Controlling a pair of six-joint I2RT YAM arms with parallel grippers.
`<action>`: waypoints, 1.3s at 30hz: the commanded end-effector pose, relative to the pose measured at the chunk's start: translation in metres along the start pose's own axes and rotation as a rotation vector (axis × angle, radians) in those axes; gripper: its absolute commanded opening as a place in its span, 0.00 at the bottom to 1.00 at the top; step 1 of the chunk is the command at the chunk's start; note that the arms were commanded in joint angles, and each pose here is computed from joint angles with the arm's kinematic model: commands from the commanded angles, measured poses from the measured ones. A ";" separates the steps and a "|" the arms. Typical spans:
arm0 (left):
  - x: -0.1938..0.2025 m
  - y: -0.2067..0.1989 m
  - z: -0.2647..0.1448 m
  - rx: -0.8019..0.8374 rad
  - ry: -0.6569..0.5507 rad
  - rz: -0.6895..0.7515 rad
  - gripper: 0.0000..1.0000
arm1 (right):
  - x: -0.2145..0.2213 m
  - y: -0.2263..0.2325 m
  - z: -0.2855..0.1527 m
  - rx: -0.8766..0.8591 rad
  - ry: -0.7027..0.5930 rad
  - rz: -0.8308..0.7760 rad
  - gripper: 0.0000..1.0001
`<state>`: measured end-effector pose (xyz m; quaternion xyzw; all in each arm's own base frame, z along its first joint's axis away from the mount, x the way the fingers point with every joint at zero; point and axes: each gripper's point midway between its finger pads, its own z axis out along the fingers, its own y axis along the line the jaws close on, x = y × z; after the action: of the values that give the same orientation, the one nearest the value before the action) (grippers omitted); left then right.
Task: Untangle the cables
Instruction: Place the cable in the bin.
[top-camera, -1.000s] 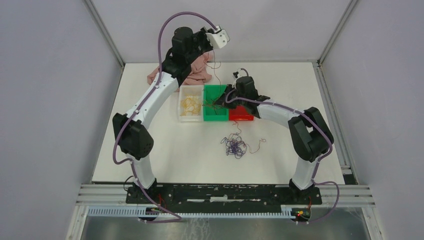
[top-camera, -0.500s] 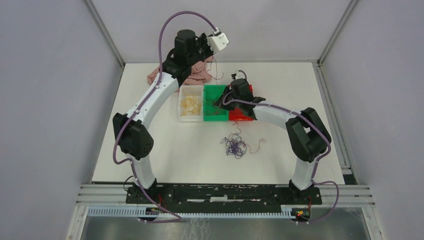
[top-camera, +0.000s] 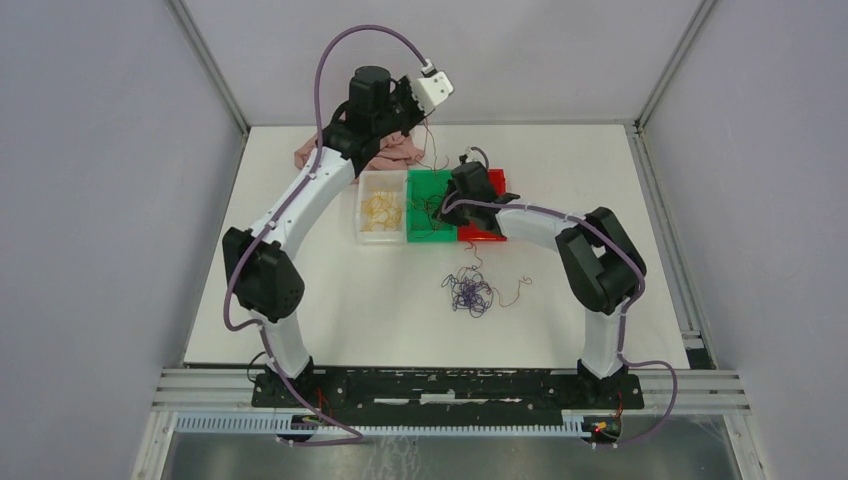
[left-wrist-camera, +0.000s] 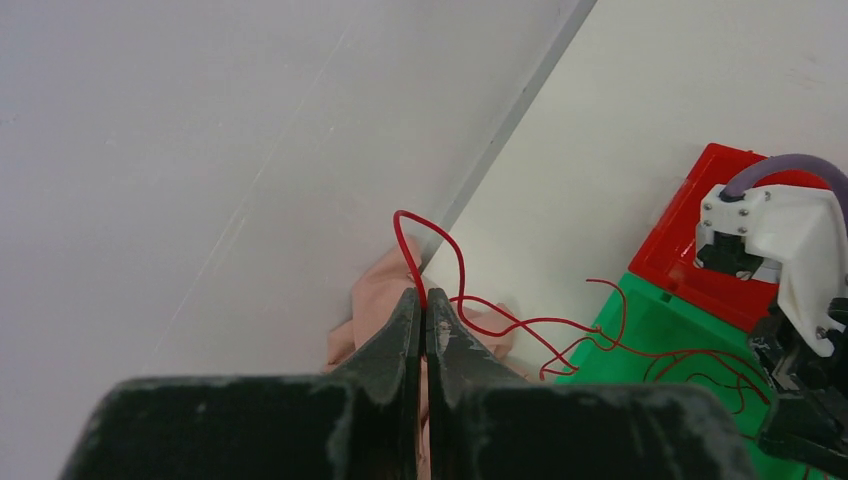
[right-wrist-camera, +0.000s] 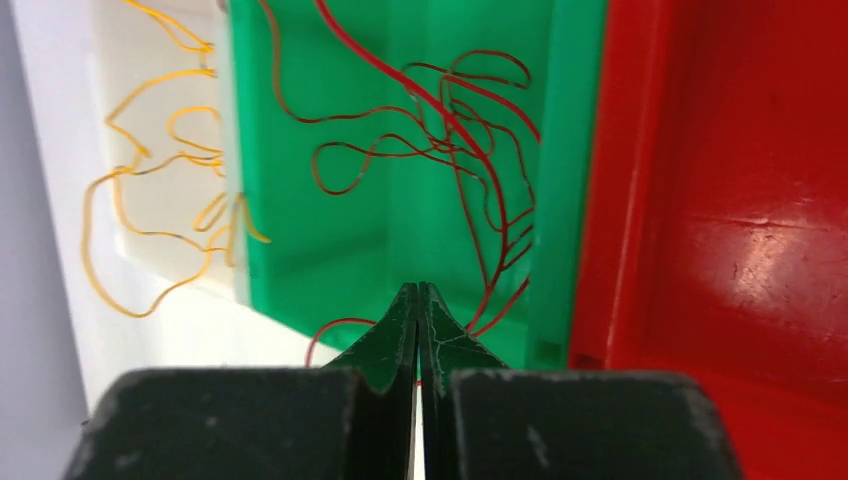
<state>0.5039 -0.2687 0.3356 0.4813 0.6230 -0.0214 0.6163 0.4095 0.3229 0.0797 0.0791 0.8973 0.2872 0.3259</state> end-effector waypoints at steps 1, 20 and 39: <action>-0.033 0.005 -0.026 0.001 -0.086 -0.061 0.03 | -0.007 -0.003 0.007 0.045 -0.030 -0.043 0.00; 0.042 -0.075 -0.028 0.157 0.086 -0.320 0.03 | -0.061 0.023 -0.087 -0.188 -0.187 0.101 0.33; 0.112 -0.145 0.026 0.262 0.264 -0.275 0.03 | -0.106 -0.052 -0.156 -0.069 -0.372 0.238 0.30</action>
<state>0.4507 -0.2915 0.1672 0.4614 0.7521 -0.1322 0.4516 0.3932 0.1850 0.1876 0.2101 0.8145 0.3278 0.4301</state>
